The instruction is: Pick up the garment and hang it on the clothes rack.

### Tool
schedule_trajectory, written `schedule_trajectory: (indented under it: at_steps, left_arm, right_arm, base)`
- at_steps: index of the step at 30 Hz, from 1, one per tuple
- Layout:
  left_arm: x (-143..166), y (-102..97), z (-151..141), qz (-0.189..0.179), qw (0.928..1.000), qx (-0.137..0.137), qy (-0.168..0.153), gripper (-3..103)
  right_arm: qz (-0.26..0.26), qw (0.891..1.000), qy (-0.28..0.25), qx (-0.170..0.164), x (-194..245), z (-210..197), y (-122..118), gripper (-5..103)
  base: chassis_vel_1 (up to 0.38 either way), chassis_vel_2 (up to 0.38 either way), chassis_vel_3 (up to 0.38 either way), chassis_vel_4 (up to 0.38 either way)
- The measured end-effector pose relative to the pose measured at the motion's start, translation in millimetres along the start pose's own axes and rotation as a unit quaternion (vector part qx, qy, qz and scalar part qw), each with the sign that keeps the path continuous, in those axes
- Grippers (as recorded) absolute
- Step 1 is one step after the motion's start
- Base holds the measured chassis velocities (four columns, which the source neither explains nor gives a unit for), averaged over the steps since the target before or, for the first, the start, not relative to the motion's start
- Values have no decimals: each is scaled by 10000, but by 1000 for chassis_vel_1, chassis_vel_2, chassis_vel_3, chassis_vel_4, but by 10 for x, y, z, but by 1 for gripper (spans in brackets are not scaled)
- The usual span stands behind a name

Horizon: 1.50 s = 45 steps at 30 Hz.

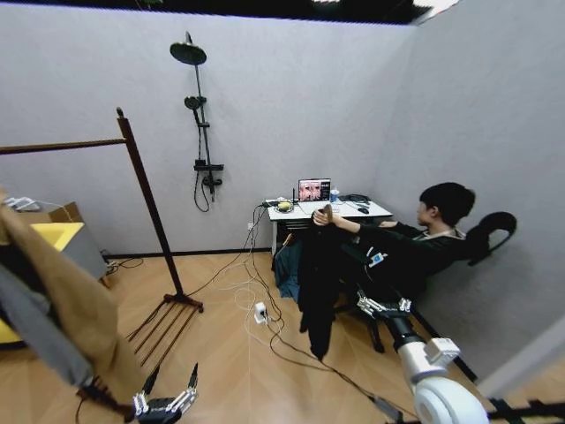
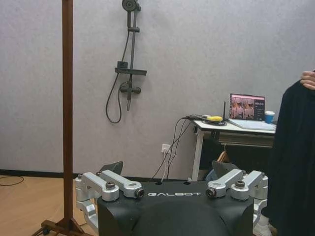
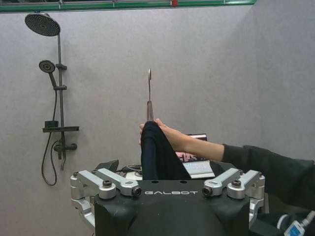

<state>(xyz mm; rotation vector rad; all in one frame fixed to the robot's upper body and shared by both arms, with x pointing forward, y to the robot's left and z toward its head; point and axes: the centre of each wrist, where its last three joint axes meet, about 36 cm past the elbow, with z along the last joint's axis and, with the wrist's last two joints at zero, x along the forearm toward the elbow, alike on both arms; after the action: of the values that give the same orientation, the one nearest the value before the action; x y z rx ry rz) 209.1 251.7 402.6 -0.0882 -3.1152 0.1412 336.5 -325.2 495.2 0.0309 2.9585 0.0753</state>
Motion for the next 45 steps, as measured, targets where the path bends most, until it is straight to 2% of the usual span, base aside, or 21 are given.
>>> schedule_trajectory:
  at_steps: [10,17,28,30,32,33,35,36,38,39,42,45]
  left_arm:
    - [0,1,0,0,10000,-1,0,100]
    - [0,1,0,-2,10000,-1,-1,100]
    - [0,0,0,0,10000,-1,-1,100]
    - [0,0,0,-1,10000,-1,-1,100]
    - [0,0,0,-1,10000,0,0,100]
    - [0,0,0,-1,10000,0,0,100]
    - [0,0,0,-1,10000,-1,-1,100]
    - [0,0,0,-1,10000,-1,-1,100]
    - [0,0,0,-1,10000,0,0,100]
    - [0,0,0,-1,10000,0,0,100]
    - [0,0,0,-1,10000,-1,0,100]
    - [0,0,0,-1,10000,-1,0,100]
  right_arm:
    - [-58,9993,-252,275,-176,-196,-100,100]
    - [-7,9976,-412,562,-476,-374,-307,100]
    - [-298,9976,-487,400,-779,-396,-315,100]
    - [-307,9977,-471,391,-804,-379,-322,103]
    - [-319,9979,-415,368,-858,-340,-340,95]
    - [-319,9979,-415,368,-858,-340,-340,95]
    - [-339,9981,-368,349,-875,-299,-345,84]
    - [-339,9981,-368,349,-875,-299,-345,84]
    - [-335,9983,-336,339,-867,-270,-345,73]
    - [-335,9983,-336,339,-867,-270,-345,73]
    - [-321,9984,-324,323,-858,-236,-351,57]
    - [-315,9985,-335,312,-858,-233,-353,52]
  base:
    - [-273,265,271,-276]
    - [-154,140,160,-171]
    - [-68,61,72,-74]
    - [0,0,0,0]
    - [0,0,0,0]
    - [0,0,0,0]
    - [0,0,0,0]
    - [0,0,0,0]
    - [0,0,0,0]
    - [0,0,0,0]
    - [0,0,0,0]
    - [0,0,0,0]
